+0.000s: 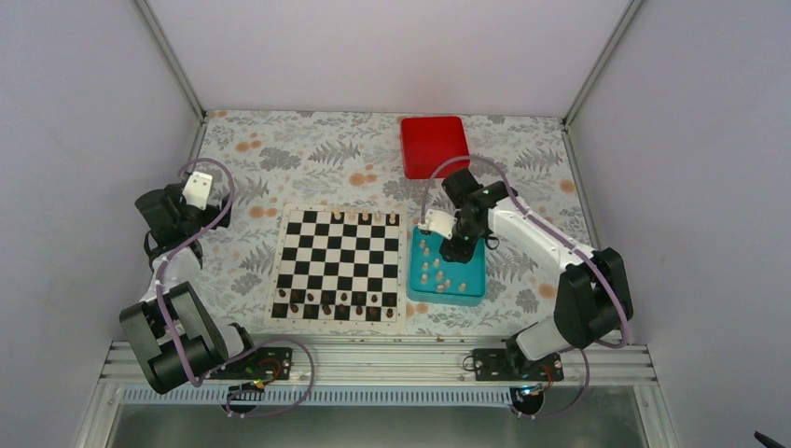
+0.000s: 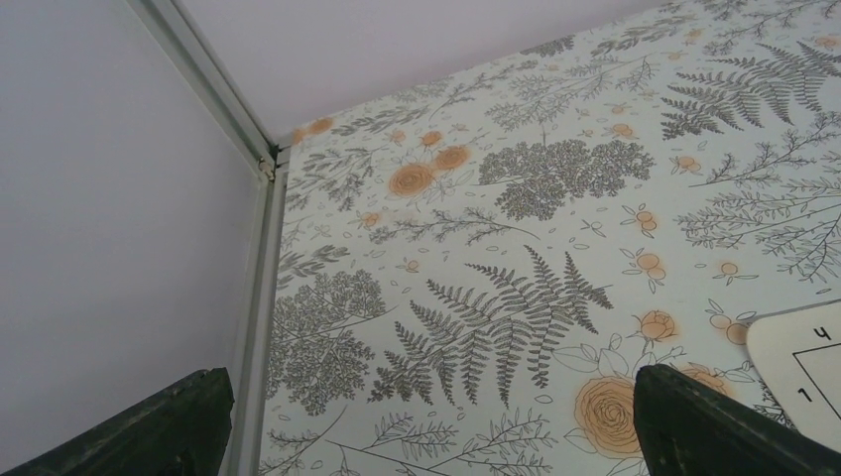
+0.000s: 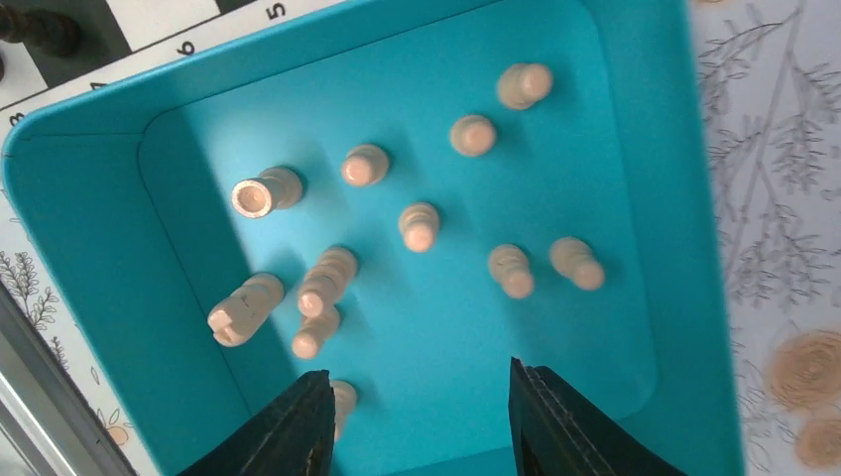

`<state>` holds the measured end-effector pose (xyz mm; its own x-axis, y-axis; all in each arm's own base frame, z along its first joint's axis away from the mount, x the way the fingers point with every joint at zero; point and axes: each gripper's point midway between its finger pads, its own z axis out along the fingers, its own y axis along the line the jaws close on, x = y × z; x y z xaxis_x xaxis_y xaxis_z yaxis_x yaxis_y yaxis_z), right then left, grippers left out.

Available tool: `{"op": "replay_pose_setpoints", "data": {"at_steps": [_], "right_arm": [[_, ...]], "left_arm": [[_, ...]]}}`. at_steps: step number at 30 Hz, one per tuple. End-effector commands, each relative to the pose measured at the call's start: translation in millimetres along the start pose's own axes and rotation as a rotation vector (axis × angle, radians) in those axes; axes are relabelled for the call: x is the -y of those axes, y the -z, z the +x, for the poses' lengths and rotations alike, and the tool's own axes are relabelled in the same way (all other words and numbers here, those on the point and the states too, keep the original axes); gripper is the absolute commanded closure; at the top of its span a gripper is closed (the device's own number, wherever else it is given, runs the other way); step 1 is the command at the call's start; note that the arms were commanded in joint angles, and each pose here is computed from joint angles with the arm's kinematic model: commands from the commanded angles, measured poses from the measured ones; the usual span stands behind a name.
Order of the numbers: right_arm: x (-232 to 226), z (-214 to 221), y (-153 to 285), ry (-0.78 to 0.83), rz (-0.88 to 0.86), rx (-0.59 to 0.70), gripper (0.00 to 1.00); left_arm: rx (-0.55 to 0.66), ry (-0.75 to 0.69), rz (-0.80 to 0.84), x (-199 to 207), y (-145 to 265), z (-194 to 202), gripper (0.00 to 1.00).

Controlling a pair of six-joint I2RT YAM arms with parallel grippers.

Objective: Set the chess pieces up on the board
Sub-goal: Pick up the chess piece from the storage box.

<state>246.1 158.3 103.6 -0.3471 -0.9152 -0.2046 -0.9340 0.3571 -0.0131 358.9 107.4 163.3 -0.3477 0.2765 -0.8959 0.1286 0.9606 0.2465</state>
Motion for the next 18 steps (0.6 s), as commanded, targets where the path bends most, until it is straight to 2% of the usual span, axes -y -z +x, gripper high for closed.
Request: {"op": "replay_pose_setpoints", "data": {"at_steps": [1, 13, 18], "right_arm": [[-11, -2, -12, 0.013, -0.002, 0.031, 0.54], [-35, 1, -41, 0.031, -0.069, 0.020, 0.57], [-42, 0, -51, 0.041, -0.093, 0.001, 0.61]], "left_arm": [[0.018, 0.003, -0.019, -7, 1, -9, 0.00], [0.001, 0.014, -0.023, -7, -2, -3, 0.00], [0.001, 0.017, -0.020, -6, -2, -3, 0.00]]}}
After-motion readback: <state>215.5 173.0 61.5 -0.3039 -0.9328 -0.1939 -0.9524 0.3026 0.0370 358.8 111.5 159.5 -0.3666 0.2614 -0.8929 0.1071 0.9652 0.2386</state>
